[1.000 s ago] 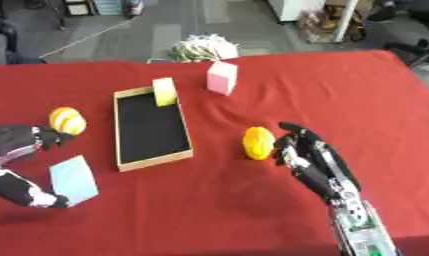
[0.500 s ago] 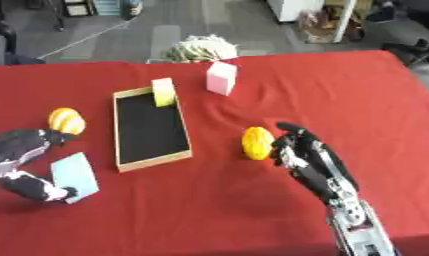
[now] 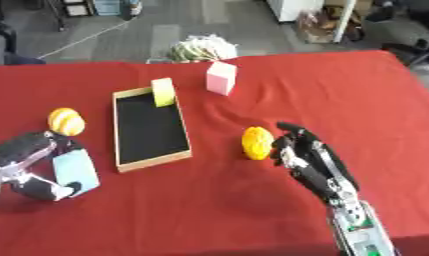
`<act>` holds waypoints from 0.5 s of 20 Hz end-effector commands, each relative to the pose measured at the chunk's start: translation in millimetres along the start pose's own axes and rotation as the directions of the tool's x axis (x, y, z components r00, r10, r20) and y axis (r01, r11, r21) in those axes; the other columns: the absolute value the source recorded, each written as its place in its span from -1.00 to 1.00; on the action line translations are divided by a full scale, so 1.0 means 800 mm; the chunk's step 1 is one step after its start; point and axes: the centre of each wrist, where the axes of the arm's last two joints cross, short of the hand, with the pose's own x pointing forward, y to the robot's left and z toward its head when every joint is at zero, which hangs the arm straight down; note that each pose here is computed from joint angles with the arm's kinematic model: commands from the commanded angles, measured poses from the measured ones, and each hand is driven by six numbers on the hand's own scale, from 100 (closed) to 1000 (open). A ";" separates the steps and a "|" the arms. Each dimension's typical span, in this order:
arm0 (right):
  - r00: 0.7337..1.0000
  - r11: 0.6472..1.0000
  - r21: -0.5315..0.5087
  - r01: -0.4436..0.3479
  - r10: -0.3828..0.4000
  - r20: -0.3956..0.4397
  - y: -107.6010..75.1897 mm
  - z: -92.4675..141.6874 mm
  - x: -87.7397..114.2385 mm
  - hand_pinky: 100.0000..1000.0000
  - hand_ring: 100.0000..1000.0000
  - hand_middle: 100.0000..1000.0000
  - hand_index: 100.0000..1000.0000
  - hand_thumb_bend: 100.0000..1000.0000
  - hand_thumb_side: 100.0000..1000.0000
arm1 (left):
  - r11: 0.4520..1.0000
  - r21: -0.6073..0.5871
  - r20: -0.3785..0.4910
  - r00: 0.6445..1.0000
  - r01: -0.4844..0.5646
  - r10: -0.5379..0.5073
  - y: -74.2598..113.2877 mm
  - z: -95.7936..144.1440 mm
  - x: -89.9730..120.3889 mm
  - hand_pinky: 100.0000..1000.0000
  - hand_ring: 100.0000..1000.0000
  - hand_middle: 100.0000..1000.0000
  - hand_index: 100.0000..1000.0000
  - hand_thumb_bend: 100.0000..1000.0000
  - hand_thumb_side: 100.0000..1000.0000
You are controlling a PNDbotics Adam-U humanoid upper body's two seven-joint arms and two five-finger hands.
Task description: Pick up objects on the table and place them in the box.
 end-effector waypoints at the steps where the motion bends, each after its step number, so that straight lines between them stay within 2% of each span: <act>1: 1.000 1.000 0.008 -0.024 0.024 0.018 -0.007 -0.003 0.007 -0.10 0.01 0.06 0.67 -1.00 -0.19 | 0.995 0.101 0.008 1.000 0.002 -0.002 0.035 0.011 0.000 0.29 -0.11 -0.16 0.44 -0.53 -0.71; 2: 1.000 1.000 0.008 -0.024 0.024 0.018 -0.007 -0.003 0.007 -0.10 0.01 0.06 0.67 -1.00 -0.19 | 0.992 0.127 0.018 1.000 0.000 -0.003 0.046 0.012 0.003 0.28 -0.11 -0.16 0.44 -0.67 -0.60; 3: 1.000 1.000 0.008 -0.024 0.024 0.017 -0.007 -0.003 0.007 -0.10 0.01 0.06 0.67 -1.00 -0.19 | 0.989 0.149 0.027 1.000 -0.001 -0.003 0.056 0.014 0.006 0.28 -0.11 -0.17 0.44 -0.52 -0.73; 7: 1.000 1.000 0.010 -0.023 0.023 0.015 -0.006 -0.002 0.006 -0.10 0.01 0.06 0.67 -1.00 -0.19 | 0.979 0.203 0.054 0.998 0.007 -0.018 0.091 0.008 0.019 0.28 -0.12 -0.17 0.43 -0.48 -0.74; 10: 1.000 1.000 0.012 -0.021 0.021 0.015 -0.006 -0.002 0.006 -0.10 0.01 0.06 0.67 -1.00 -0.19 | 0.981 0.193 0.082 0.996 0.021 -0.037 0.102 -0.009 0.030 0.29 -0.10 -0.16 0.44 -0.43 -0.71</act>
